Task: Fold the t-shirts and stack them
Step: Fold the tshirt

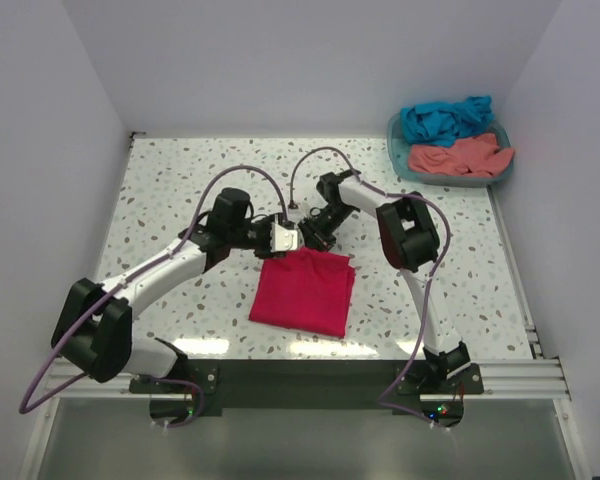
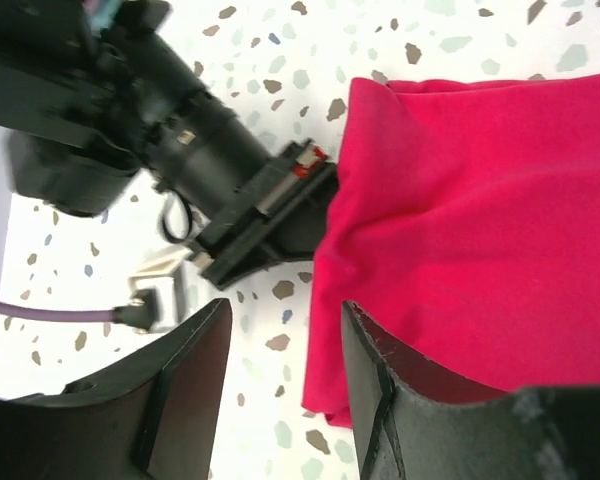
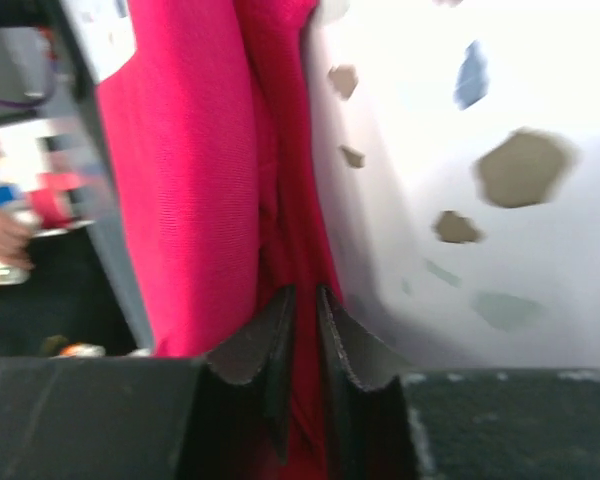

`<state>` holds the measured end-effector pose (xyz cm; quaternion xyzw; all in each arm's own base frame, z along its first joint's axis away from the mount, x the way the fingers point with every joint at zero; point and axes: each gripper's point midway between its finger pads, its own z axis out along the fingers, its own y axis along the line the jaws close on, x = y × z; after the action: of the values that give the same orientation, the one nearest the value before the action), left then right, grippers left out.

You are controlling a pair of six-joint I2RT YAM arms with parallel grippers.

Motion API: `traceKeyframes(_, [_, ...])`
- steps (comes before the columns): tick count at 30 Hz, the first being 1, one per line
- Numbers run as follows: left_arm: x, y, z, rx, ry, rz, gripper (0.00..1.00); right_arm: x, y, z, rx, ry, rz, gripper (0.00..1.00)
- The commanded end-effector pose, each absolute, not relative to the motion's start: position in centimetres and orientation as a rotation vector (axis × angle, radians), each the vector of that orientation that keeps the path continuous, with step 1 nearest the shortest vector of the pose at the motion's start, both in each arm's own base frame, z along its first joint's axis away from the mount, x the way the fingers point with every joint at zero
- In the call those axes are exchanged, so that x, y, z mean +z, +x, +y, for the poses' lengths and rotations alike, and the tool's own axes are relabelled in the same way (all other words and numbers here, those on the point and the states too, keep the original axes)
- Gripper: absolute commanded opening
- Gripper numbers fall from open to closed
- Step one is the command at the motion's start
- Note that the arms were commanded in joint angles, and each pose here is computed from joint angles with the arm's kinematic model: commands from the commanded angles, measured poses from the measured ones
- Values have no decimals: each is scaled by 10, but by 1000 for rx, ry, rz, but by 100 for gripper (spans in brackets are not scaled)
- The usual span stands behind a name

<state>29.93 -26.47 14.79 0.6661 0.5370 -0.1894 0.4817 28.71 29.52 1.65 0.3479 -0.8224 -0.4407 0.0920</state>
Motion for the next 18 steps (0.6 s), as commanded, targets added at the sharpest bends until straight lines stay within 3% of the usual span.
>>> traceKeyframes(1, [161,285,-259,-548,1610,1330,53,42,314,284,-1151,1286,-2544,20])
traceKeyframes(8, [162,283,-238,-695,1564,1477,56,77,364,250,-840,1559,-2699,30])
traceKeyframes(11, [158,288,-229,-793,1559,1582,62,100,385,224,-795,1561,-2782,50])
traceKeyframes(16, [151,312,-226,-1013,1524,1722,68,125,360,201,-981,1475,-2743,70])
traceKeyframes(18, [134,313,-225,-1129,1484,1829,69,120,344,198,-1025,1444,-2719,73])
